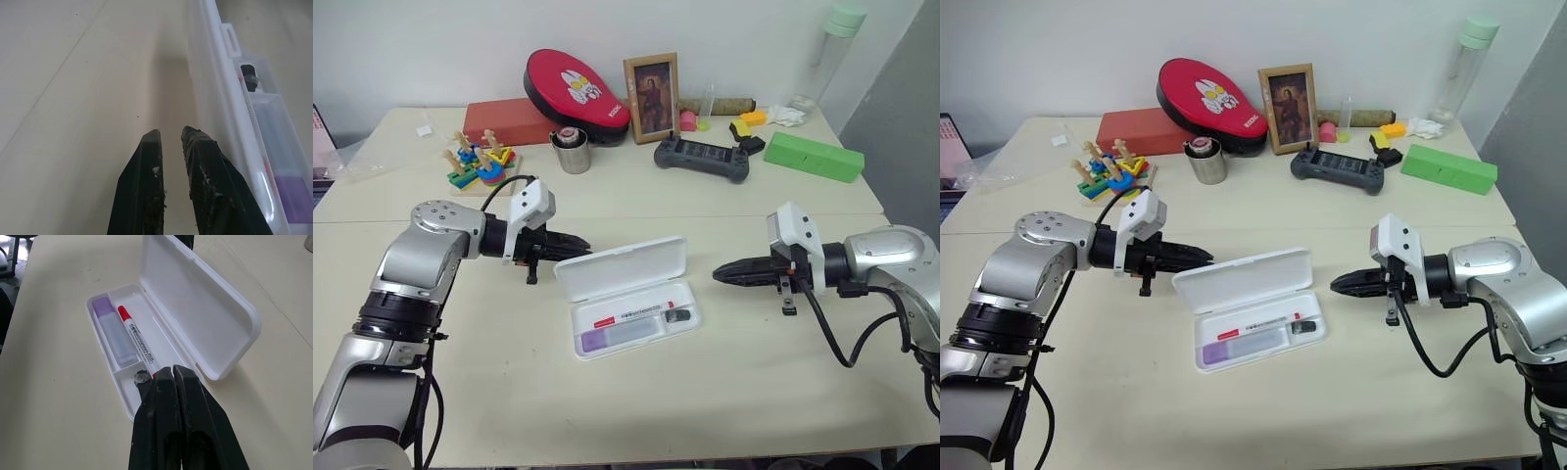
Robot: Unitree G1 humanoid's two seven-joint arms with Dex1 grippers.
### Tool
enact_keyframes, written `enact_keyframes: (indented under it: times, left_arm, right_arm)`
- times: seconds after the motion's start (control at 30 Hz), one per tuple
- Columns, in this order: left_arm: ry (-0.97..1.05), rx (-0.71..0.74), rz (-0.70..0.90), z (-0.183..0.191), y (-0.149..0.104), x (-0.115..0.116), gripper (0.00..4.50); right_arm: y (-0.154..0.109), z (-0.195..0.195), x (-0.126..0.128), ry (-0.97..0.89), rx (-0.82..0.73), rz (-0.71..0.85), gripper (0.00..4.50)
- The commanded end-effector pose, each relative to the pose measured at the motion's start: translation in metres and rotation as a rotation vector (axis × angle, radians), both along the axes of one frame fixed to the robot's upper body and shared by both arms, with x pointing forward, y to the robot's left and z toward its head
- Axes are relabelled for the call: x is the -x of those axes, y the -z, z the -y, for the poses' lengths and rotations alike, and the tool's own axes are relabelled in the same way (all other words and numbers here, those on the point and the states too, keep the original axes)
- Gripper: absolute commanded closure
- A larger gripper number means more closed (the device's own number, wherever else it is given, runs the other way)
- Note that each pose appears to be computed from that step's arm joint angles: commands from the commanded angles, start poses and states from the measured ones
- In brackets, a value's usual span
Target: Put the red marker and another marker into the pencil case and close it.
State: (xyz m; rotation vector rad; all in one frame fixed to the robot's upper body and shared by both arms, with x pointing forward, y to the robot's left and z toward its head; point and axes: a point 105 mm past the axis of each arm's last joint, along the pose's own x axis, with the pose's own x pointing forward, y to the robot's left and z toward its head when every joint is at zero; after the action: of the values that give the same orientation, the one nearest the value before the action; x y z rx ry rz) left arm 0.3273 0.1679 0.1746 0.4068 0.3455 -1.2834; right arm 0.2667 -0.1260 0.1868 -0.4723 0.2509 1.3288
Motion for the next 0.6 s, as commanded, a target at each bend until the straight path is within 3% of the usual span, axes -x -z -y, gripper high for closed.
enact_keyframes:
  times: [0.03,0.47,0.6]
  left_arm:
    - [0.086,-0.019,0.043,0.012,-0.01,0.011,3.73]
    - [0.181,-0.009,0.039,0.034,-0.007,0.042,3.73]
    - [0.186,-0.057,0.045,0.039,0.018,0.053,3.73]
  right_arm:
    - [-0.001,0.003,0.01,-0.042,0.044,0.019,4.47]
    - [0.025,0.024,0.011,-0.049,0.197,0.03,4.47]
    - [0.025,0.024,0.01,-0.043,0.192,0.037,4.47]
